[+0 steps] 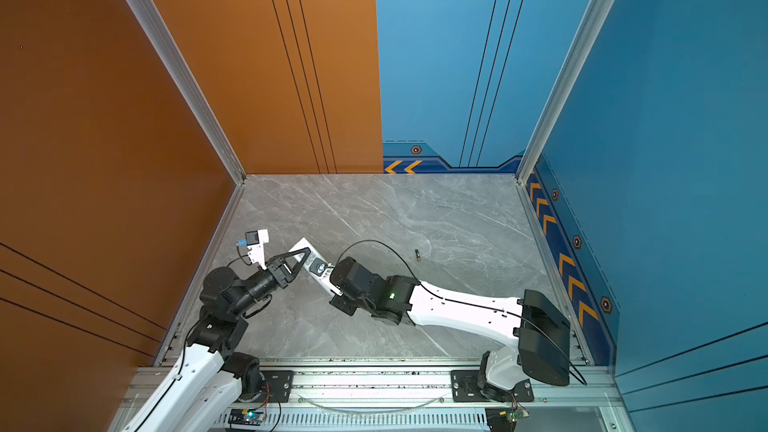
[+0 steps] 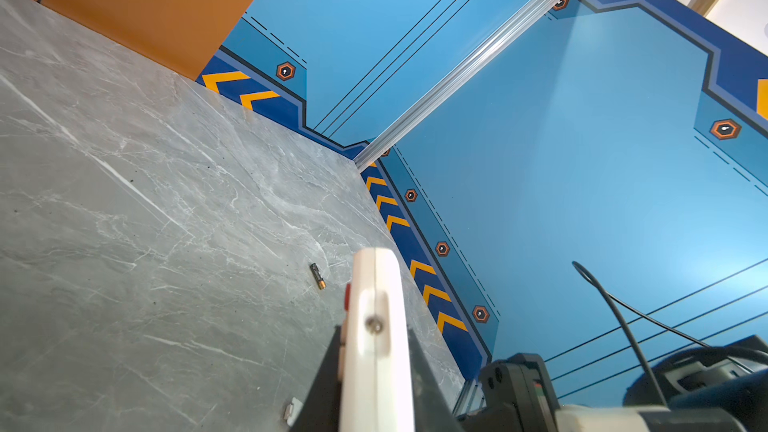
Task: Load the batteries into the remote control
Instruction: 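Push the battery down into the compartment with the right gripper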
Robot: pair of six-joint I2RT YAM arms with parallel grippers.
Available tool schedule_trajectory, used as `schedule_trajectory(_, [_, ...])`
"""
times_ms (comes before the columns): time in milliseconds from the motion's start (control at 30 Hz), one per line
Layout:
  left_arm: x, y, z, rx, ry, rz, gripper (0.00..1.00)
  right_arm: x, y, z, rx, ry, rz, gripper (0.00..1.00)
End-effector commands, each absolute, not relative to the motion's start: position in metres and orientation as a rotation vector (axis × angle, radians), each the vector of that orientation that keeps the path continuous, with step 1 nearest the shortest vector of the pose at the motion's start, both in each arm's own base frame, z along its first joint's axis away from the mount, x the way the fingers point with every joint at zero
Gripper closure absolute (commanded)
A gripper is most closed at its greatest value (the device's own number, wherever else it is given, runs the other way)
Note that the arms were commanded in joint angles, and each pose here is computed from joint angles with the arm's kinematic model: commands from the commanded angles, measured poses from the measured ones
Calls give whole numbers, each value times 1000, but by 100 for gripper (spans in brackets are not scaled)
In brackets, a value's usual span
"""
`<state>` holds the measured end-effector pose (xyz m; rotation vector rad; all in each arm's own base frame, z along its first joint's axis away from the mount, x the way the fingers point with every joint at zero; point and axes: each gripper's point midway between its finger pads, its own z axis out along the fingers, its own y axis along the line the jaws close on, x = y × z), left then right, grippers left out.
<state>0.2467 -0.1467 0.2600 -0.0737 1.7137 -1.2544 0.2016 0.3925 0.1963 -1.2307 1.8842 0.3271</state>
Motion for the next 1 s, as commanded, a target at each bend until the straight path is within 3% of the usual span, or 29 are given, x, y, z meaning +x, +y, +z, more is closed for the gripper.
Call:
schedule_trajectory(0, [229, -160, 282, 24, 1664, -1373, 100, 218, 377, 177, -1233, 1941, 146, 88])
schedule_trajectory(333, [229, -160, 280, 25, 1666, -1371, 100, 223, 382, 174, -1177, 1963, 118, 94])
schedule_trajectory(533, [231, -159, 273, 13, 1695, -1347, 100, 213, 383, 188, -1129, 1905, 237, 97])
schedule_trajectory(967, [230, -157, 270, 11, 1706, -1333, 100, 201, 383, 198, -1099, 1872, 421, 94])
